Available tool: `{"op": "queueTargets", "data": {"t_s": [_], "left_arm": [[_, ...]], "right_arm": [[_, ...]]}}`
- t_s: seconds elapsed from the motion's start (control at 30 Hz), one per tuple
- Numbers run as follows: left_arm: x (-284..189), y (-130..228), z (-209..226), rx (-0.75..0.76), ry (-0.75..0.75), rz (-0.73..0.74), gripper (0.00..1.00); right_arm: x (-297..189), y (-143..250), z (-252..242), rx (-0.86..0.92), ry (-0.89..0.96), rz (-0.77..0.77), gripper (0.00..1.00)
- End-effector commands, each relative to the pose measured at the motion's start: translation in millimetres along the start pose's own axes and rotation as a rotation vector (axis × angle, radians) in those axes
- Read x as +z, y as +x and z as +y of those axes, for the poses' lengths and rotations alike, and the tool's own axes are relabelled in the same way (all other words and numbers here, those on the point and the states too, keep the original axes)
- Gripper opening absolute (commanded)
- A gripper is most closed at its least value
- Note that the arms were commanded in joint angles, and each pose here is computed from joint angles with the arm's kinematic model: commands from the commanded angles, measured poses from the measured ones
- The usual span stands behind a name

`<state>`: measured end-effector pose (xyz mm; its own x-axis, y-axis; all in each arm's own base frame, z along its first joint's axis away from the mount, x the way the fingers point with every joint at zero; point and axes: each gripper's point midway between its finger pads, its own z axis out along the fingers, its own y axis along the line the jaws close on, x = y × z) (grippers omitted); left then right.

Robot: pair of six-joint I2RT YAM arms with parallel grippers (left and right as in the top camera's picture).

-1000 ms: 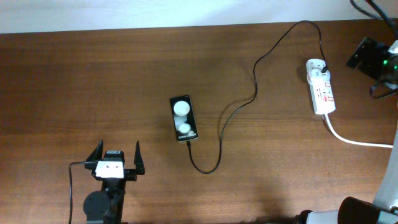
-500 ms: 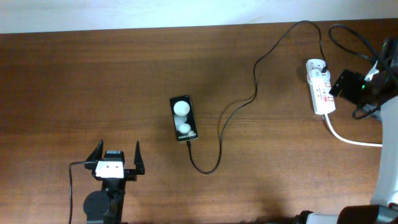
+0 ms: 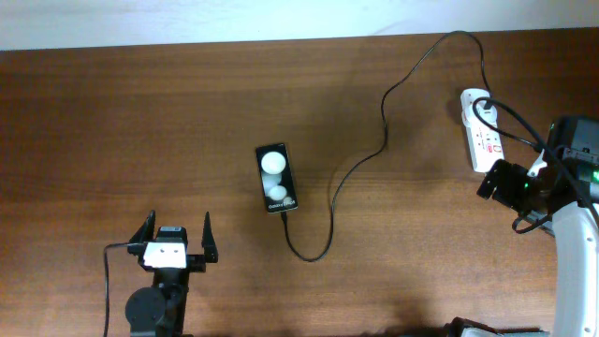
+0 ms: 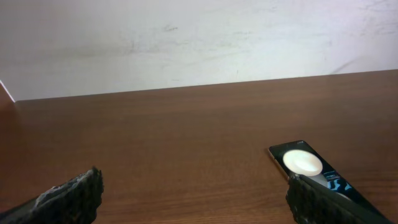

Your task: Plug charger to phone and switch on socket

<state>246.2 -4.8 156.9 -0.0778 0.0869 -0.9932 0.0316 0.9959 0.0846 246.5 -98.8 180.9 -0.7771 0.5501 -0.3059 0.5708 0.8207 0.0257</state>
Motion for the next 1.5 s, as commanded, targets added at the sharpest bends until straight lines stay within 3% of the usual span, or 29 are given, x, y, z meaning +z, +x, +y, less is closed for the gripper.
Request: {"op": "queueTargets", "data": {"t_s": [0.0, 0.17, 0.4, 0.67, 1.17, 1.47], "left_arm": [[-0.3, 1.1, 1.1, 0.01, -0.009, 0.001, 0.99], [-0.3, 1.1, 1.1, 0.01, -0.009, 0.001, 0.99], [-0.3, 1.1, 1.1, 0.01, -0.009, 0.001, 0.99], [-0.3, 1.1, 1.1, 0.01, -0.009, 0.001, 0.99], [-0.3, 1.1, 1.2, 0.01, -0.009, 0.001, 0.99], [-0.3, 1.1, 1.1, 0.01, -0.009, 0.001, 0.99]], "right_arm": [[-2.5, -13.4, 4.2, -0.046, 0.022, -0.082, 0.99], [23.0, -22.0, 59.6, -0.223, -0.105, -0.267, 0.99], [86.5, 15.4, 92.2, -0.277, -0.388, -0.464, 0.99], [106.4, 36.7, 87.1, -0.28, -0.404, -0.48, 0.99], [113.6, 76.0, 78.9, -0.327, -0.465, -0.67, 0.99], [99.4, 86.5, 71.3, -0.325, -0.468, -0.689, 0.99]]}}
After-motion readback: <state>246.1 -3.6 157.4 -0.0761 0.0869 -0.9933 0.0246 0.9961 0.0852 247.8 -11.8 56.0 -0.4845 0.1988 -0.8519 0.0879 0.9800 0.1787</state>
